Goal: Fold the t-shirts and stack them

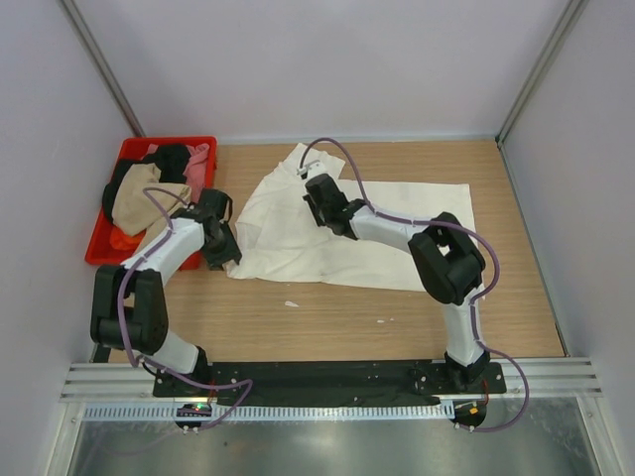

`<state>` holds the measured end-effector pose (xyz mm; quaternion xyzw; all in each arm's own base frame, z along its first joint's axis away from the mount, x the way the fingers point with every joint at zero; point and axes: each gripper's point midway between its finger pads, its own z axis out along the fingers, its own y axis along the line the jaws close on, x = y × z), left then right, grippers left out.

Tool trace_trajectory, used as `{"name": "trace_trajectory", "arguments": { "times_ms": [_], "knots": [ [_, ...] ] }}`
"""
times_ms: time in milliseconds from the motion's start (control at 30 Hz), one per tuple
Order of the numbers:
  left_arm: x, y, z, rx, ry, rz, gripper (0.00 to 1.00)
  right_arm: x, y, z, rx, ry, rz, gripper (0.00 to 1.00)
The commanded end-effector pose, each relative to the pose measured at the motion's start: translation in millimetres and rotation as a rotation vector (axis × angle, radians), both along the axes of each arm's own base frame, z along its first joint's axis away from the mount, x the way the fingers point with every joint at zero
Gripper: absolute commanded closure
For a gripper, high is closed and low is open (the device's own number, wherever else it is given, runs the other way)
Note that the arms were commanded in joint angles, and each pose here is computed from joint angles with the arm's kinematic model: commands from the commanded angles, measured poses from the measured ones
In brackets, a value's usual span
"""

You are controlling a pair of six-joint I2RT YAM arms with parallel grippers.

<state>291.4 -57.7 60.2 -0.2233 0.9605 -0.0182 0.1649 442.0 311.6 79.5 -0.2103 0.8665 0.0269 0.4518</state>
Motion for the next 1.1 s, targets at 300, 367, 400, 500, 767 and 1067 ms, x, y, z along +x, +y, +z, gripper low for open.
{"name": "trace_trajectory", "arguments": {
  "times_ms": [300, 367, 400, 500, 767, 1067],
  "knots": [
    [3.8, 12.6, -27.3, 0.104, 0.066, 0.037, 0.57, 20.9, -25.0, 12.0, 0.074, -0.032, -0.167, 0.99],
    [4.4, 14.8, -27.8, 0.119, 0.072, 0.037, 0.57, 20.1, -34.0, 8.4, 0.070, -0.022, -0.191, 0.99],
    [4.0, 15.7, -28.7, 0.123, 0.075, 0.039, 0.57, 18.6, -36.3, 4.4, 0.073, -0.012, -0.200, 0.99],
    [5.1, 16.3, -28.2, 0.130, 0.072, 0.041, 0.57, 14.6, -32.5, 0.6, 0.097, 0.009, -0.182, 0.99],
    [9.0, 14.0, -23.7, 0.131, 0.070, 0.036, 0.57, 12.0, -19.7, 7.5, 0.135, 0.038, -0.132, 0.88],
    [14.5, 6.3, -6.3, 0.112, 0.034, 0.015, 0.54, 26.3, 45.9, 12.2, 0.188, 0.102, 0.177, 0.68]
  ]
}}
